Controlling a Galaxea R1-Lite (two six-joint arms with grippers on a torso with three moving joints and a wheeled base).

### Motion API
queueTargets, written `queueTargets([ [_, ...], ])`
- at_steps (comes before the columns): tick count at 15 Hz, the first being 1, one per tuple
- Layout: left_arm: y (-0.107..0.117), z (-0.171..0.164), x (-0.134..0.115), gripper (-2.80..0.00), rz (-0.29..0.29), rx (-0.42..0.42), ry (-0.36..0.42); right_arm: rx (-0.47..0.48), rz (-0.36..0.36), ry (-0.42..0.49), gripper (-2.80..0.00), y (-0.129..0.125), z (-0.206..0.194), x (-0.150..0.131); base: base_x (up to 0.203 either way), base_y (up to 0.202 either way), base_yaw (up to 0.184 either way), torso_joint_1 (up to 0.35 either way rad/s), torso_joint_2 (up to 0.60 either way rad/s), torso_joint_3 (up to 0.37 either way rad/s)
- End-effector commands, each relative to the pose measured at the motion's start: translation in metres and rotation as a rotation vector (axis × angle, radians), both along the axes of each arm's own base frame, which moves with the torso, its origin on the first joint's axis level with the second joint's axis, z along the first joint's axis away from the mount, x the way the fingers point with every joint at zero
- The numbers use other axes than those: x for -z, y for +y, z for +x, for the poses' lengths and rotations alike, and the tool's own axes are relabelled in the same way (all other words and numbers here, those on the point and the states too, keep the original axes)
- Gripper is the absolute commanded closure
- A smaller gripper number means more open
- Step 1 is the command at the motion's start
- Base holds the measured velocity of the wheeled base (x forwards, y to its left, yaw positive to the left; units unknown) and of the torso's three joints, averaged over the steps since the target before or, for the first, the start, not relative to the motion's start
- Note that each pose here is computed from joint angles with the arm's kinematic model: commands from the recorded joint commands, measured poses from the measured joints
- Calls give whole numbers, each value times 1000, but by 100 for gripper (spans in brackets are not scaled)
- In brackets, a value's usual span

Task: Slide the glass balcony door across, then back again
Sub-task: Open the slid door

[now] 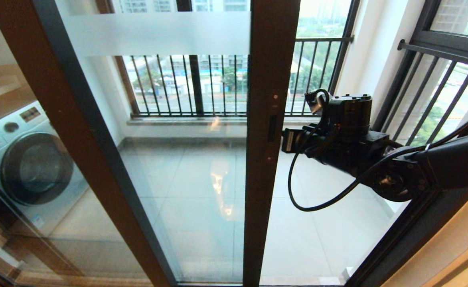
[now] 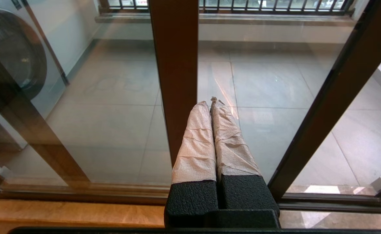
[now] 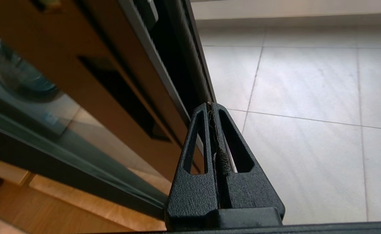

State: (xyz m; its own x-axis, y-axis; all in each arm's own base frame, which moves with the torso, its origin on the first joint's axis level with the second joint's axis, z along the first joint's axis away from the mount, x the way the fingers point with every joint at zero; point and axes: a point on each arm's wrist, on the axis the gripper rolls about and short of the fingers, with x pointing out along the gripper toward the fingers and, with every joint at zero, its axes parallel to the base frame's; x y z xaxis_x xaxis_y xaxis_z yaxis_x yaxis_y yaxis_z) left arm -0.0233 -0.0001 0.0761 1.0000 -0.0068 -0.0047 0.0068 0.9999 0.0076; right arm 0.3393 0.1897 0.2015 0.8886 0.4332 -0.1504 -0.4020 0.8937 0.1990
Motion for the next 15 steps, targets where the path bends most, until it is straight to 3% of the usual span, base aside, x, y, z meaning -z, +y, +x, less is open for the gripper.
queueTargets([
  [1, 0, 0, 0, 0, 0, -1, 0, -4, -1, 2, 0, 3, 0, 2, 0, 0, 0, 0, 0, 0],
  [10, 0, 0, 0, 0, 0, -1, -1, 20, 33, 3, 0, -5, 1, -4, 0, 0, 0, 0, 0, 0],
  [15, 0, 0, 0, 0, 0, -1, -2, 122, 49, -28, 0, -46, 2, -19, 0, 0, 0, 0, 0, 0],
])
